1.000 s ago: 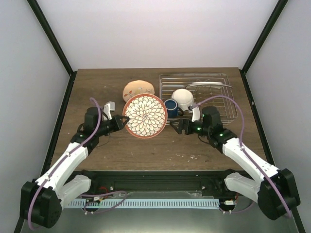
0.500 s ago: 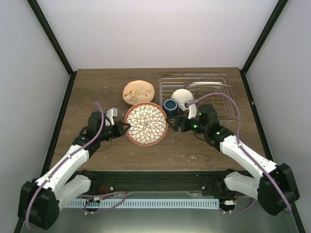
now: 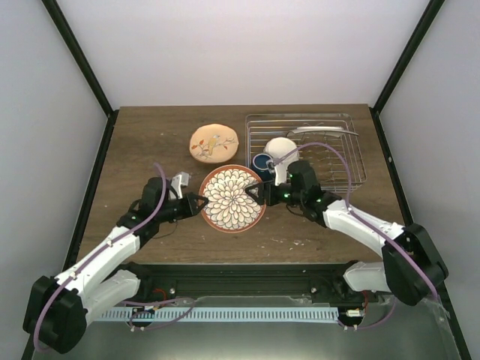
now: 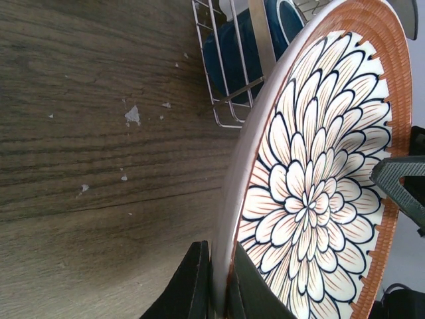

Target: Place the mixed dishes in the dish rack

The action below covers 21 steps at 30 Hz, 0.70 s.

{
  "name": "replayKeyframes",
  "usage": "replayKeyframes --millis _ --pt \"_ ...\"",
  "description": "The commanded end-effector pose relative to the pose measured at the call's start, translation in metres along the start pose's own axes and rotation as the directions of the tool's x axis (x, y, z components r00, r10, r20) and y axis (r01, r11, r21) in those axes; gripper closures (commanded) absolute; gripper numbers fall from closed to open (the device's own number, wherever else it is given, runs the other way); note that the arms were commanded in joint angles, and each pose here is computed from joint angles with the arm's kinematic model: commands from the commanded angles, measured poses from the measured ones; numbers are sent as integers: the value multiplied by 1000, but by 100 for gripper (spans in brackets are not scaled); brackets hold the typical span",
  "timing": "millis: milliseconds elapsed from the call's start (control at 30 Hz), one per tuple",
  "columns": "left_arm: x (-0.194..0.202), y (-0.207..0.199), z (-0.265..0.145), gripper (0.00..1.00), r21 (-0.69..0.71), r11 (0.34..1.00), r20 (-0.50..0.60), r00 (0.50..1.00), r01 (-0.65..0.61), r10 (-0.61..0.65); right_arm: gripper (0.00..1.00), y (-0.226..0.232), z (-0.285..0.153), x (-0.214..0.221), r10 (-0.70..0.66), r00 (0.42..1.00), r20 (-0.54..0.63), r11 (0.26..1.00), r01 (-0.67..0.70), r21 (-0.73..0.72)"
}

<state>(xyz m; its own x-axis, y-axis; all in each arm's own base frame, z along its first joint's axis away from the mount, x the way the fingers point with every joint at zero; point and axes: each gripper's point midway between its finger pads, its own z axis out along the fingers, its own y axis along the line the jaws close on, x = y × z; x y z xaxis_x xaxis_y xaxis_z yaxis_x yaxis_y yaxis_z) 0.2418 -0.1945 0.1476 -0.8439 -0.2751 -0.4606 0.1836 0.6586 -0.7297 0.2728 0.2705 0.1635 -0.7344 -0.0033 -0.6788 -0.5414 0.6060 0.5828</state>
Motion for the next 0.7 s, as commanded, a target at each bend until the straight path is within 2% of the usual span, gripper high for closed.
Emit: replayKeyframes --millis 0,333,533,600,667 --pt "-30 -47 -13 100 168 983 118 992 -67 48 36 23 2 -22 -45 998 49 997 48 -68" --pt "-27 -44 -6 100 192 981 123 992 -42 18 54 27 12 -15 -46 999 18 994 48 -103" --pt "-24 -42 0 100 190 981 112 994 -37 16 70 30 16 -13 -49 999 11 992 50 -116" --pt "-23 -42 1 97 191 981 110 994 -38 17 78 30 16 -13 -48 999 11 992 49 -116" --pt "-22 -41 3 91 194 980 104 994 -36 16 82 31 15 -15 -52 998 20 992 54 -114"
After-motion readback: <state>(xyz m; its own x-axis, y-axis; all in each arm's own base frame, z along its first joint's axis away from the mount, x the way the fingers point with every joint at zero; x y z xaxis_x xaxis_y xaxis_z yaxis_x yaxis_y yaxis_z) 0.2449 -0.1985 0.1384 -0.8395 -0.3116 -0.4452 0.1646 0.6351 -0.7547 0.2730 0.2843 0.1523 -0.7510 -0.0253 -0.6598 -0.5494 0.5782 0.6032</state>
